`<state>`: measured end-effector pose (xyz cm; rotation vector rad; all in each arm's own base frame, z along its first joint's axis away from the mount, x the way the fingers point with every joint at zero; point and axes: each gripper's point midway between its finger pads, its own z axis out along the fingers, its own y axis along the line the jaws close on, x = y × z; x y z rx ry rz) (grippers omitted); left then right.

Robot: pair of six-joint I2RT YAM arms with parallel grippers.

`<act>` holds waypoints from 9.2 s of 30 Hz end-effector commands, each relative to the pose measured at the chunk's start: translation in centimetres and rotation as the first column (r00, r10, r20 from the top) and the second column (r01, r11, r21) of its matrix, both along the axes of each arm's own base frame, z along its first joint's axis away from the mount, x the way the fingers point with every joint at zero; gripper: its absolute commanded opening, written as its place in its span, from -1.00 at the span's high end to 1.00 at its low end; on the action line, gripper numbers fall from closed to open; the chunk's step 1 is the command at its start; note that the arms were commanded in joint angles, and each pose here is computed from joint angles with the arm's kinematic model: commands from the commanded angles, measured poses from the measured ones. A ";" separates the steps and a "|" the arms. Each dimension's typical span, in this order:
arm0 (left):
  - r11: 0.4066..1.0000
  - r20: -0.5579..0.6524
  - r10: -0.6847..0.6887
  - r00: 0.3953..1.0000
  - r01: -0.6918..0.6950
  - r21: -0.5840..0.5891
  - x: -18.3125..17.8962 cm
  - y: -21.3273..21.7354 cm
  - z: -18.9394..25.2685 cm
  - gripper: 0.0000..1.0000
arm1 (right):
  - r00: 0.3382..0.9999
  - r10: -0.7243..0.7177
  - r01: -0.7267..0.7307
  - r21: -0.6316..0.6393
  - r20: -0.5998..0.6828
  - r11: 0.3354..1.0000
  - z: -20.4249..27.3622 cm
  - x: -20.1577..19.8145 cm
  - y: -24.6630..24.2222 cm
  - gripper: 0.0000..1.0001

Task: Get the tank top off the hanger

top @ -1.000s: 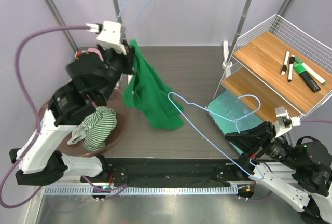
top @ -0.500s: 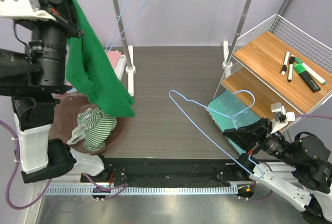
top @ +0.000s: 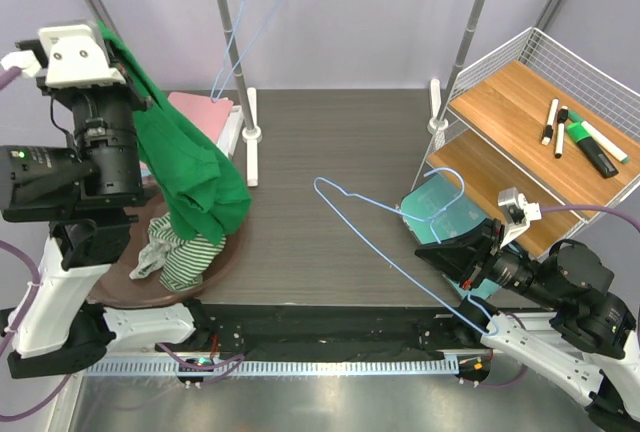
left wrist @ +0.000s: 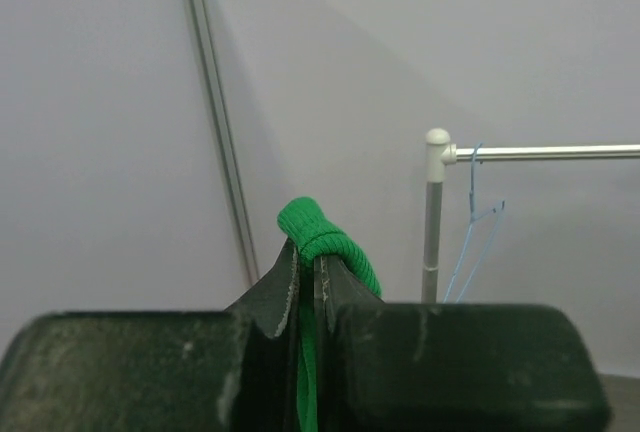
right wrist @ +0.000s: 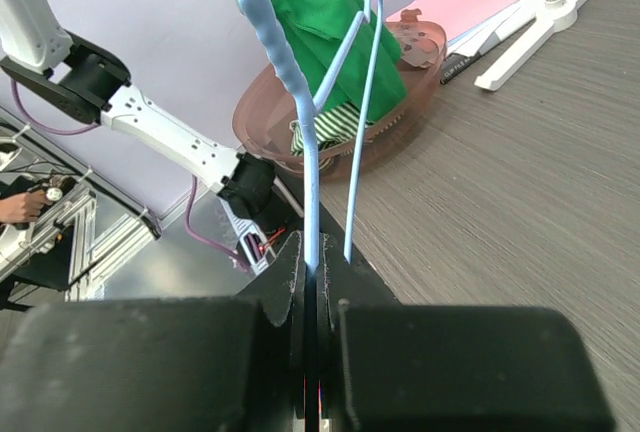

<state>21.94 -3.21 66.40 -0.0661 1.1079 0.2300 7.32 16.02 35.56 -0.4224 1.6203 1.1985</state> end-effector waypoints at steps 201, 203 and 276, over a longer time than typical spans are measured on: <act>0.851 -0.642 -0.139 0.754 0.422 0.311 -12.5 -34.9 -37.5 1.00 | 0.733 -0.462 0.571 0.083 -0.500 0.817 -5.7 13.2 3.3 0.62; 0.865 -0.638 -0.146 0.756 0.410 0.289 -12.3 -34.0 -37.0 1.00 | 0.747 -0.451 0.555 0.085 -0.488 0.827 -5.6 13.1 3.5 0.50; 0.867 -0.103 -0.393 0.914 0.330 -0.373 6.7 -20.1 -9.0 1.00 | 0.848 -0.363 0.439 0.129 -0.387 0.889 -4.4 7.1 -1.1 -0.53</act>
